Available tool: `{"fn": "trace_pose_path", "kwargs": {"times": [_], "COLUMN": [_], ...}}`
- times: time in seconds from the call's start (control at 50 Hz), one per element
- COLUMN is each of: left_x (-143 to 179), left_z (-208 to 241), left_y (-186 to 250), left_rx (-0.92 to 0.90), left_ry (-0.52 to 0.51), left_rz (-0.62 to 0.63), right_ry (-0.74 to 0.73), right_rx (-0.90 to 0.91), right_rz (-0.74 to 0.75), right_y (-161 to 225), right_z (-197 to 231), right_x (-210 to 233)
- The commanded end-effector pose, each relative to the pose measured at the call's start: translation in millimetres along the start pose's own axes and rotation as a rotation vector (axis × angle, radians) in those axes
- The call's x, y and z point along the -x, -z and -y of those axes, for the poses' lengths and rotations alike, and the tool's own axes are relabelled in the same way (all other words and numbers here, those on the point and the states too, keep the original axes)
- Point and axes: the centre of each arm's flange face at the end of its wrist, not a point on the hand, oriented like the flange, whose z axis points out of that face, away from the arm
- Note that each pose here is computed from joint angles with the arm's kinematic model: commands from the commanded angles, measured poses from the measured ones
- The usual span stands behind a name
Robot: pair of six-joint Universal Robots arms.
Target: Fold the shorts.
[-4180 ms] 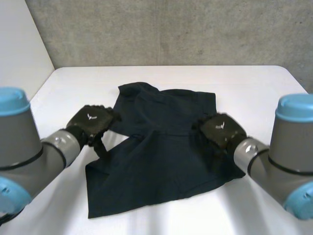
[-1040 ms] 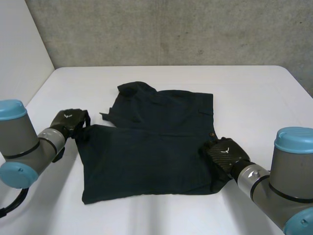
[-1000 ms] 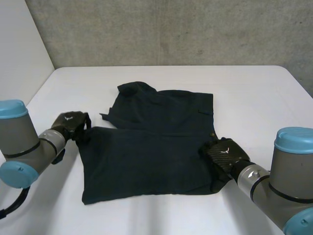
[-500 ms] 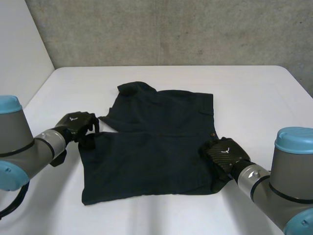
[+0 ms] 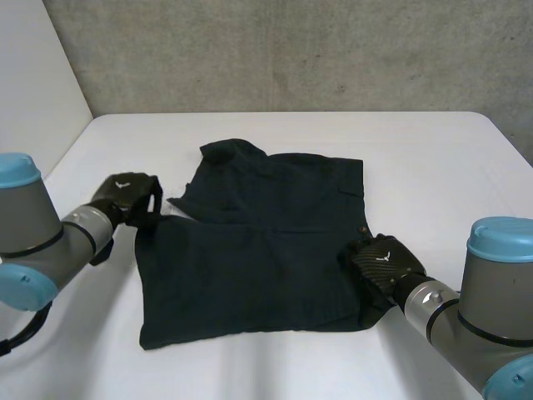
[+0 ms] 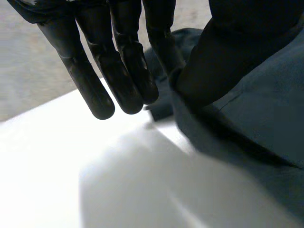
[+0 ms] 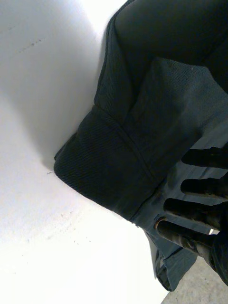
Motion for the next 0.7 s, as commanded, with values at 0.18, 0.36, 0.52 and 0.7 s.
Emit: {"fn": "trace_pose_path", "kwargs": {"times": [0.18,0.36,0.52,0.7], "left_x": [22.5,17.6,13.0,-53.1], "left_z": [-14.5,-3.3,31.7,28.2], "left_y": [-11.9,-6.4,28.6,96.9], "left_rx": [0.054,0.029,-0.045,-0.036], "left_ry": [0.012,0.006,-0.016,-0.053], "left_rz": [0.153,0.141,0.150,-0.016], "right_ry": [0.000,-0.004,-0.007,-0.005], "right_rx": [0.003,0.001,-0.004,0.002], "right_rz": [0.000,-0.007,-0.010,-0.004], "right_y": [0.6,1.2,3.6,9.0], "right_z": [-0.2,0.2,2.2,1.2], "right_x": [0.1,-2.1,-4.5,-1.1]}}
